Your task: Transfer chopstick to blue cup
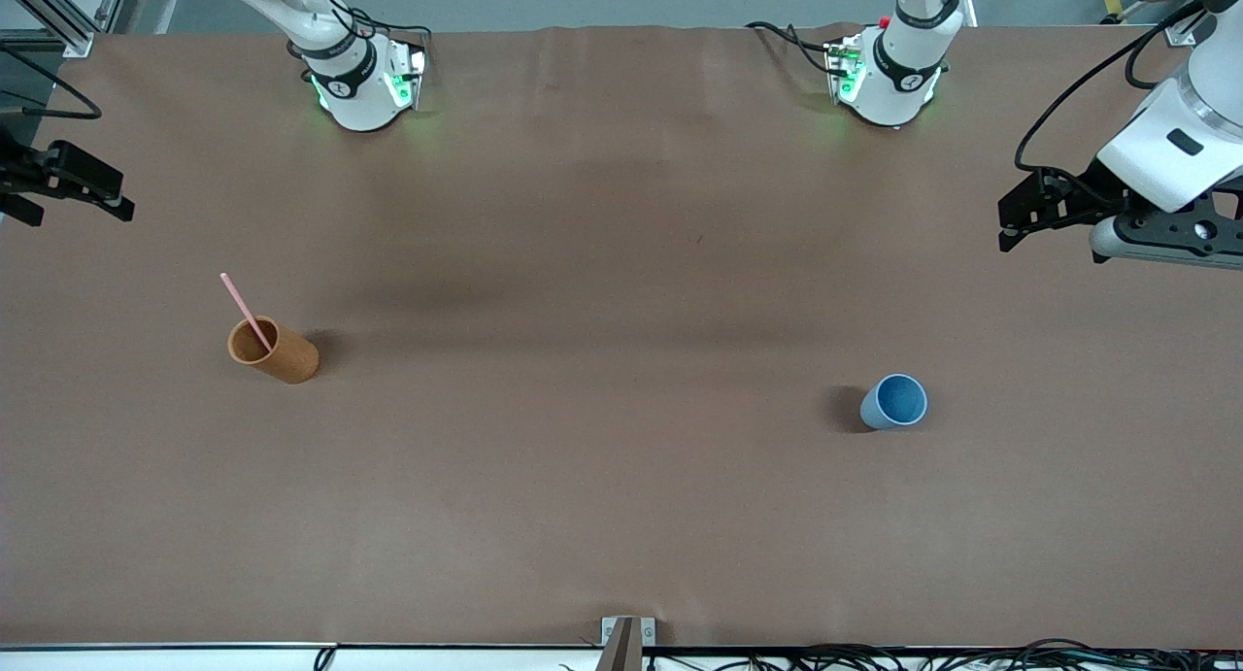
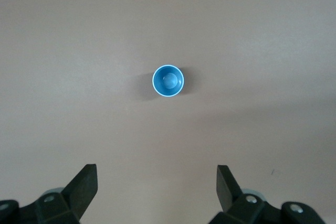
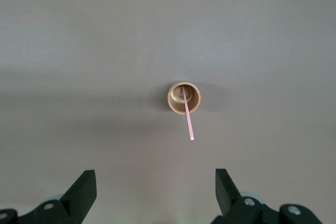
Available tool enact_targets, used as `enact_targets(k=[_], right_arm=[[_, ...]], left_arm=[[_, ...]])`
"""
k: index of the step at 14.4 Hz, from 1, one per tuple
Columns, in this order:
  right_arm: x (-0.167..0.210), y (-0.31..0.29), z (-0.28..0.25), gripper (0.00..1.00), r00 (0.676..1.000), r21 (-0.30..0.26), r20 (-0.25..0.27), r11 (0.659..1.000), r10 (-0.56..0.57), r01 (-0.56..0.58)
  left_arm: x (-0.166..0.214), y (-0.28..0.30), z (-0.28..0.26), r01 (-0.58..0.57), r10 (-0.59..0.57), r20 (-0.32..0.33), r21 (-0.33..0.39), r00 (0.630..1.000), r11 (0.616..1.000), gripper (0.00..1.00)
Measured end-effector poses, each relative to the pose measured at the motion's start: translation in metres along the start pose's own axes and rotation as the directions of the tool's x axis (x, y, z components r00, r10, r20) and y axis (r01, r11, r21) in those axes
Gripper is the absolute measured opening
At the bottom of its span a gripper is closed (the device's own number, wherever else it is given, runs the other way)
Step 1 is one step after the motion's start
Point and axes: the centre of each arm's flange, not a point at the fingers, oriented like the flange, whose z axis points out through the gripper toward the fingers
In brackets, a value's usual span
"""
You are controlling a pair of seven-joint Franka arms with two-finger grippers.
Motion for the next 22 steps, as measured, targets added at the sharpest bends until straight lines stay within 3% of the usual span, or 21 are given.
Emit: enact_targets(k=[6,9,14,18,20,22], right_arm=[[0.003,-0.005,0.013,1.00,1.000,-0.003,0.011,1.000,-0.009,0.009],[0.004,-0.001,0.025,1.00,1.000,-0.004,0.023,1.000,-0.003,0.003],[-0.004,0.023,0.100,0.98,0.999,-0.006,-0.010,0.999,0.036,-0.036],[-0.045,0.043,0.163,0.90,0.997,-0.004,-0.059,0.999,0.048,-0.049],[-0.066,0.066,0.189,0.87,0.995,0.004,-0.076,0.998,0.059,-0.059],[-0.078,0.080,0.210,0.77,0.993,0.008,-0.095,0.998,0.069,-0.068]], left_arm=[[0.000,-0.001,-0.002,0.001,-0.001,-0.004,0.000,1.000,1.000,1.00],[0.006,-0.026,0.017,0.034,-0.034,0.029,-0.004,0.999,0.999,1.00],[0.054,-0.082,0.169,0.083,-0.081,0.078,-0.025,0.994,0.996,1.00],[0.061,-0.056,0.313,0.057,-0.054,0.086,-0.033,0.995,0.998,1.00],[0.058,-0.042,0.352,0.059,-0.056,0.095,-0.033,0.994,0.998,1.00],[0.061,-0.035,0.370,0.067,-0.064,0.079,-0.034,0.995,0.997,1.00]])
